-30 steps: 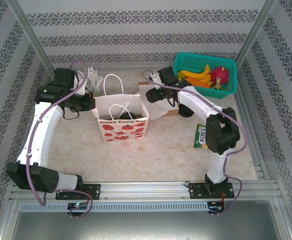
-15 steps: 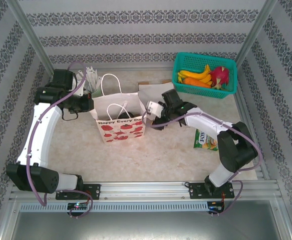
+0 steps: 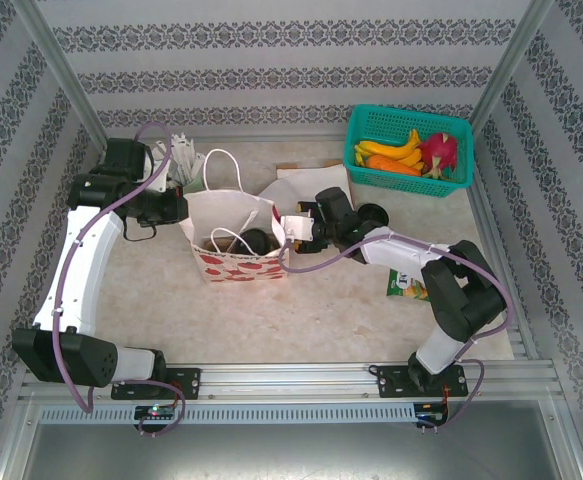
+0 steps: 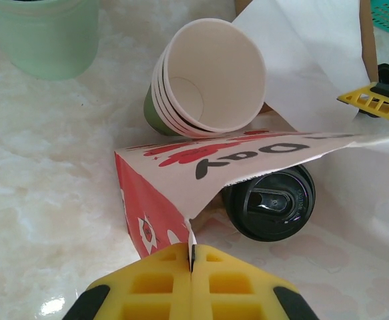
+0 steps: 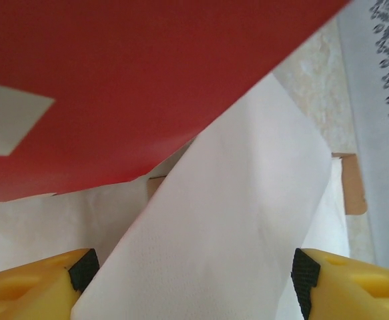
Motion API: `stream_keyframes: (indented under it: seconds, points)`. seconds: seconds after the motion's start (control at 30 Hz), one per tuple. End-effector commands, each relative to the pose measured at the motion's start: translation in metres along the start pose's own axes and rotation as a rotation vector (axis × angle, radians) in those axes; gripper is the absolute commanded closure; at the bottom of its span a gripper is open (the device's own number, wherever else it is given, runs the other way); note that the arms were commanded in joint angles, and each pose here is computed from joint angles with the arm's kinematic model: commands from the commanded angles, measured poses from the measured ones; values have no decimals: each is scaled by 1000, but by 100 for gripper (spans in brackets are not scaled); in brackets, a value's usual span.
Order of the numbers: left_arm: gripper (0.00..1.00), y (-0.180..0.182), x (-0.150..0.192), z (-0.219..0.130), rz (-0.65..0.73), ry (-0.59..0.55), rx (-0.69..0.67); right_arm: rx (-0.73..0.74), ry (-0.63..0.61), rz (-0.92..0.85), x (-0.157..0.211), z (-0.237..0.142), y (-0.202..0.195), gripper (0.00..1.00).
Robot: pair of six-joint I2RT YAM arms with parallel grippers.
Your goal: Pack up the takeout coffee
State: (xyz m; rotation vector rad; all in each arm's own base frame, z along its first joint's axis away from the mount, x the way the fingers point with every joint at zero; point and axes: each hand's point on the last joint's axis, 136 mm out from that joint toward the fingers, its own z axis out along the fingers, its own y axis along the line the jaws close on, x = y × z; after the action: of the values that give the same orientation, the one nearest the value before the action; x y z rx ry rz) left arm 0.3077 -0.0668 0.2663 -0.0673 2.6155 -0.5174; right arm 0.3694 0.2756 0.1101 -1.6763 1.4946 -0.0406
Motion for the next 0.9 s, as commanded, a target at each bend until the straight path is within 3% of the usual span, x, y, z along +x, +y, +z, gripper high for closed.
stream_keyframes:
  seconds: [0.0,0.23,0.37,0.57,0.63,0.7,0.87]
  points:
    - [95,-2,2,-5,-6,-8,15,12,17,-77,6,7,8,22]
    - [95,-2,2,-3,-5,-1,23,15,57,-95,18,4,22,21]
    - [95,-5,2,2,-4,18,48,67,37,-58,15,11,13,29]
    - [95,-14,8,2,2,57,98,170,-30,51,4,-3,-15,61]
    - [95,-17,7,1,4,57,111,181,-53,92,1,-13,-21,83]
    - [94,-20,6,0,3,56,123,177,-68,130,1,-22,-24,98]
    - [94,-26,5,0,-27,75,152,186,-104,263,1,-48,-34,100]
